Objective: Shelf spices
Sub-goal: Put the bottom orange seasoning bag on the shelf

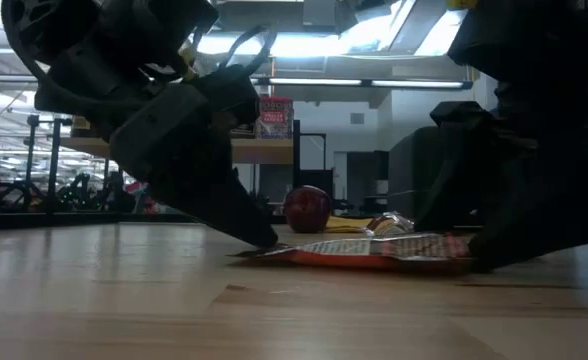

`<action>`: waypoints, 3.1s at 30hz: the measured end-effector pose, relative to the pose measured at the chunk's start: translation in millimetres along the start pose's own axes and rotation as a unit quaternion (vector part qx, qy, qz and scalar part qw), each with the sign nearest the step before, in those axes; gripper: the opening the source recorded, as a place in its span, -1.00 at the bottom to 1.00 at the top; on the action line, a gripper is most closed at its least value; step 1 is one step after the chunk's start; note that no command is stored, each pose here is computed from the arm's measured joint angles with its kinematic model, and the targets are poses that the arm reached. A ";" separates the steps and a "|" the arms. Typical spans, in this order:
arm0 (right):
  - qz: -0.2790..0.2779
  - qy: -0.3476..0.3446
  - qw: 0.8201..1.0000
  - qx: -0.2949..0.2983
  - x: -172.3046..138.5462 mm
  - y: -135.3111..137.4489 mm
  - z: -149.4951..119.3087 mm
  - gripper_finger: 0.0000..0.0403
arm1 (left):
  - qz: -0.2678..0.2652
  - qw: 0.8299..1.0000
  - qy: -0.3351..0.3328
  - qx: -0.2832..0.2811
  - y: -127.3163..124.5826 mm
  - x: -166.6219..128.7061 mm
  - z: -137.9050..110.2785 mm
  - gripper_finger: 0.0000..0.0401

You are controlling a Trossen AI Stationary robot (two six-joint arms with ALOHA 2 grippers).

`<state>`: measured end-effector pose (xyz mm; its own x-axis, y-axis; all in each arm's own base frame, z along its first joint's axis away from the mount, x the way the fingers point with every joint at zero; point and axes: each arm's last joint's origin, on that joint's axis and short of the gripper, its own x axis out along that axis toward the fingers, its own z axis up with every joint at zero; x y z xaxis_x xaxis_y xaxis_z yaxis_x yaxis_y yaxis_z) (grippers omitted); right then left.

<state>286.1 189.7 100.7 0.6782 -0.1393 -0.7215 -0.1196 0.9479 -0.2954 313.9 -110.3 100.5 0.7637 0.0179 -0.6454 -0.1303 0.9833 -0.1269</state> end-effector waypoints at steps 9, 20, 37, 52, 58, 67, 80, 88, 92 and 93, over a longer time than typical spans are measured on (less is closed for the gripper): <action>-0.006 -0.003 1.000 -0.013 0.7 -0.3 0.0 0.17 | 0.003 0.985 -0.012 0.175 -12.0 -15.2 2.3 0.17; -0.007 -0.007 0.999 -0.032 1.0 -0.2 0.6 0.17 | 0.016 0.919 0.005 0.394 -10.2 -15.8 0.7 0.17; -0.007 -0.044 0.999 0.001 23.4 -18.2 10.3 0.17 | -0.004 0.870 -0.012 0.493 -12.4 -14.9 2.4 0.17; -0.015 -0.058 0.998 0.010 26.0 -18.4 11.7 0.17 | 0.063 0.866 -0.153 0.472 -23.7 -27.9 33.4 0.17; -0.034 -0.076 0.996 0.017 26.6 -19.3 14.6 0.17 | 0.068 0.876 -0.181 0.442 -25.1 -33.1 40.8 0.17; -0.040 -0.081 0.995 0.036 32.8 -32.0 18.1 0.17 | 0.075 0.909 -0.179 0.369 -37.4 -38.5 32.4 0.17; -0.032 -0.085 0.995 0.039 31.5 -30.9 19.7 0.17 | 0.069 0.991 -0.097 0.058 -37.1 -62.3 16.3 0.17; 0.026 -0.181 0.981 0.058 27.2 -31.5 40.4 0.17 | 0.061 0.995 -0.003 -0.079 -17.6 -74.5 9.5 0.17; 0.028 -0.202 0.977 0.059 26.4 -33.2 44.8 0.17 | 0.084 0.990 0.015 -0.113 -7.7 -63.5 -3.3 0.17; 0.031 -0.206 0.976 0.060 27.8 -32.2 44.5 0.17 | 0.089 0.988 0.017 -0.123 -5.9 -60.7 -5.2 0.17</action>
<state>341.2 168.0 118.0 0.9091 0.0222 -0.4161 -0.1004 0.9808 -0.1669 265.0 -118.1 136.5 0.6941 0.1769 -0.6978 -0.4140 0.8911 -0.1859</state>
